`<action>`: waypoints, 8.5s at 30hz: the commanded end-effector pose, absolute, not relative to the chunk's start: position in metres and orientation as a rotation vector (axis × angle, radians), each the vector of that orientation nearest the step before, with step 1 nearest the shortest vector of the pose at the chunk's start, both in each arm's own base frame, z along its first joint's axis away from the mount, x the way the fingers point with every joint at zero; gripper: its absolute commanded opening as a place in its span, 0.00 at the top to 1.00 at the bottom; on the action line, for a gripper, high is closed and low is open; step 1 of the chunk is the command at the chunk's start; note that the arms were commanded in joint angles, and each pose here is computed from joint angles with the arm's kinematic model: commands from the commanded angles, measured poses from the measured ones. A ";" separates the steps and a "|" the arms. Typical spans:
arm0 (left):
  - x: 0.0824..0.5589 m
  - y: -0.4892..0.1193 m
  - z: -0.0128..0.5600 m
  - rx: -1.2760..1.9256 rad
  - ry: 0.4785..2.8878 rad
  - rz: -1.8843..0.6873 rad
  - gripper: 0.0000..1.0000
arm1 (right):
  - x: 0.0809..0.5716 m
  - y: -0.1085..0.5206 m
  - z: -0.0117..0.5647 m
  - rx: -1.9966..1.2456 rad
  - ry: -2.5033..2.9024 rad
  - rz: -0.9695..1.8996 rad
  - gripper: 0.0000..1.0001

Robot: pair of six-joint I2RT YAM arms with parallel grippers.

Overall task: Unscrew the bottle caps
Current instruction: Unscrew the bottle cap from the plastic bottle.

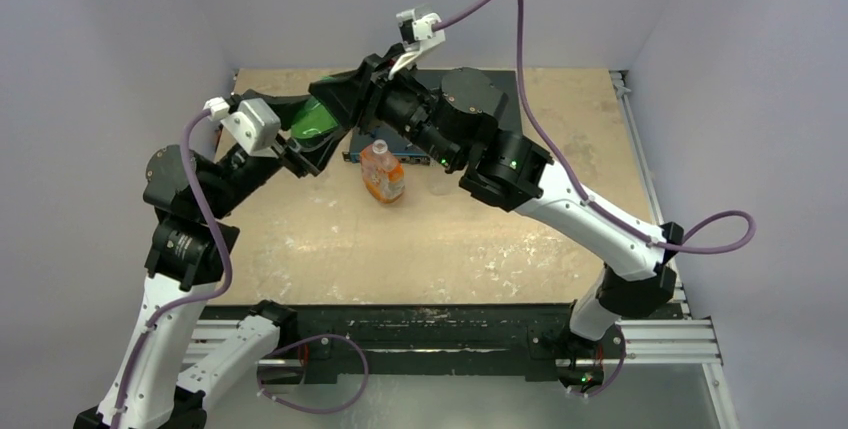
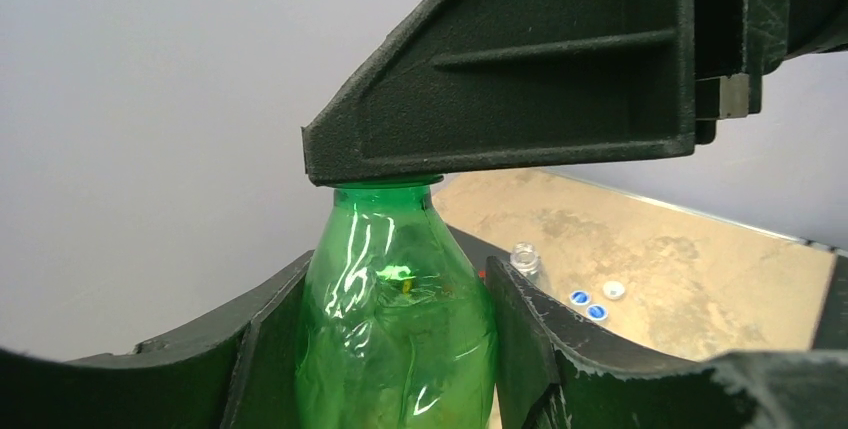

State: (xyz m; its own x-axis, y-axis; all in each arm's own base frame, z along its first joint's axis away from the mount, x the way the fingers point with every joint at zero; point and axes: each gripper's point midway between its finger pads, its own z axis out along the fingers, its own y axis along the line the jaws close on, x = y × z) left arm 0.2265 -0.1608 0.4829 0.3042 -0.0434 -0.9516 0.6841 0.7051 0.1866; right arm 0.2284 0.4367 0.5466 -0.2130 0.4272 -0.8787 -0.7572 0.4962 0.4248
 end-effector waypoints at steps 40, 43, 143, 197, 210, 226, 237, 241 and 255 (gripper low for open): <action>0.217 -0.171 0.499 0.688 1.139 -0.606 1.00 | 0.223 0.387 0.579 -0.253 1.347 1.005 0.08; 0.219 -0.169 0.500 0.682 1.136 -0.586 1.00 | 0.226 0.391 0.581 -0.249 1.339 1.001 0.11; 0.217 -0.162 0.505 0.640 1.082 -0.556 1.00 | 0.206 0.419 0.594 -0.362 1.274 1.176 0.43; 0.219 -0.177 0.493 0.620 1.153 -0.709 1.00 | 0.236 0.365 0.581 -0.365 1.385 1.110 0.04; 0.224 -0.173 0.477 0.613 1.198 -0.676 1.00 | 0.233 0.408 0.564 -0.381 1.428 1.165 0.21; 0.229 -0.173 0.475 0.570 1.234 -0.700 1.00 | 0.220 0.419 0.560 -0.435 1.427 1.231 1.00; 0.143 -0.217 0.495 0.847 1.122 -1.231 1.00 | 0.166 0.379 0.584 -0.734 1.138 1.281 1.00; 0.119 -0.219 0.492 0.944 1.127 -1.337 1.00 | 0.123 0.358 0.592 -0.857 0.954 1.365 1.00; 0.108 -0.218 0.498 0.997 1.056 -1.333 1.00 | 0.135 0.336 0.612 -0.718 0.979 1.323 0.48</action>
State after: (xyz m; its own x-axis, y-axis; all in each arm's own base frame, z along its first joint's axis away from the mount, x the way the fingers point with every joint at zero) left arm 0.1129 -0.2220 0.4890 -0.0880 -0.2228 -0.9709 0.9961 -0.0093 -0.0882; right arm 0.1311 0.3713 0.5534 -0.1102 0.2864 -0.9518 -0.9901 0.0525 0.1304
